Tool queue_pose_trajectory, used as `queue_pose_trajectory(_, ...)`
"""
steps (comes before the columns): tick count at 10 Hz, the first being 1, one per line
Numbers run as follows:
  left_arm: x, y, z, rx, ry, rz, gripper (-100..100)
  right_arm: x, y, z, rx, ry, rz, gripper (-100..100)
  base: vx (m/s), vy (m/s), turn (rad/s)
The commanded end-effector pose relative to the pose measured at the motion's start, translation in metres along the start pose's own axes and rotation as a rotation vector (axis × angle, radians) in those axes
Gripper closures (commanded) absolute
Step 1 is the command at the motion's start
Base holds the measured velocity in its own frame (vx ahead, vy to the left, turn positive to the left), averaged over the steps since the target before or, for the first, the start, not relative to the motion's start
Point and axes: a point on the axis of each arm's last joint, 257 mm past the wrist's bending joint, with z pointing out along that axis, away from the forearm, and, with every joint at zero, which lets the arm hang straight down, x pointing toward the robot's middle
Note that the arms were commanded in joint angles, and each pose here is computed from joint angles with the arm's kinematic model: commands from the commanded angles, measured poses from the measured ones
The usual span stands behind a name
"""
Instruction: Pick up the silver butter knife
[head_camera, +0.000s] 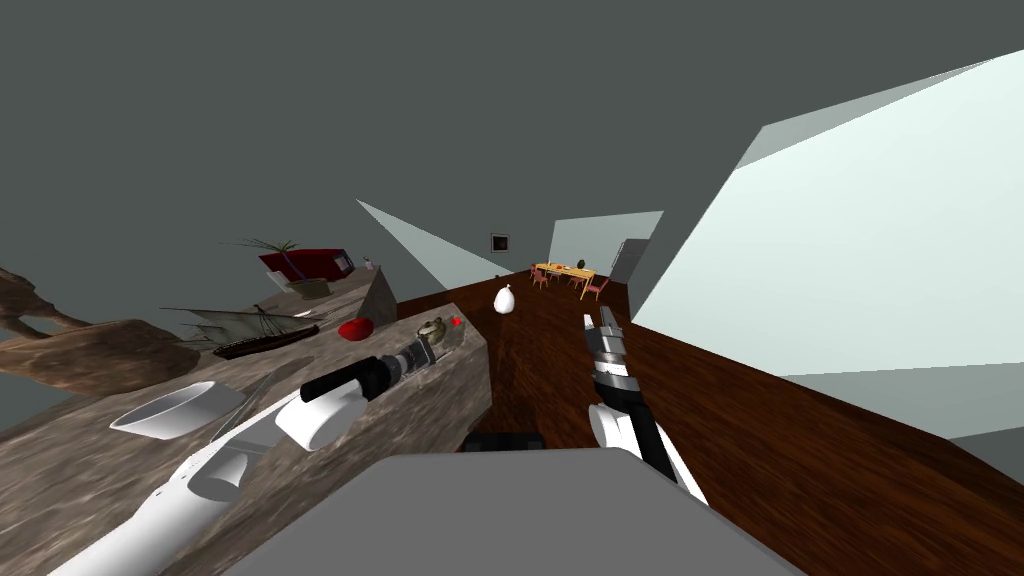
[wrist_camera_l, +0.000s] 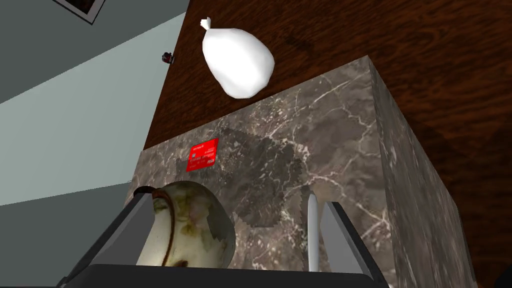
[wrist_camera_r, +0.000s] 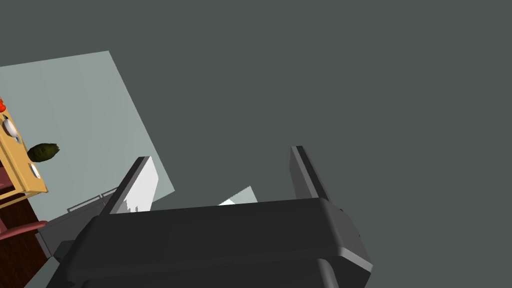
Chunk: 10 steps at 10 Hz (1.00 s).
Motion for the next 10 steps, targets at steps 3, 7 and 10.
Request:
queue_pose_trajectory(3,-0.032,0.018,-0.006,-0.121,-0.097,-0.07,-100,0.0,0.0,0.0,0.0,0.0,0.0,0,0.048,-0.02,-0.014)
queue_pose_trajectory(7,-0.062,0.033,-0.017,-0.222,-0.194,-0.133,-100,0.0,0.0,0.0,0.0,0.0,0.0,0,0.047,-0.021,-0.023)
queue_pose_trajectory(10,-0.078,0.041,-0.026,-0.275,-0.25,-0.162,-100,0.0,0.0,0.0,0.0,0.0,0.0,0,0.038,-0.016,-0.026)
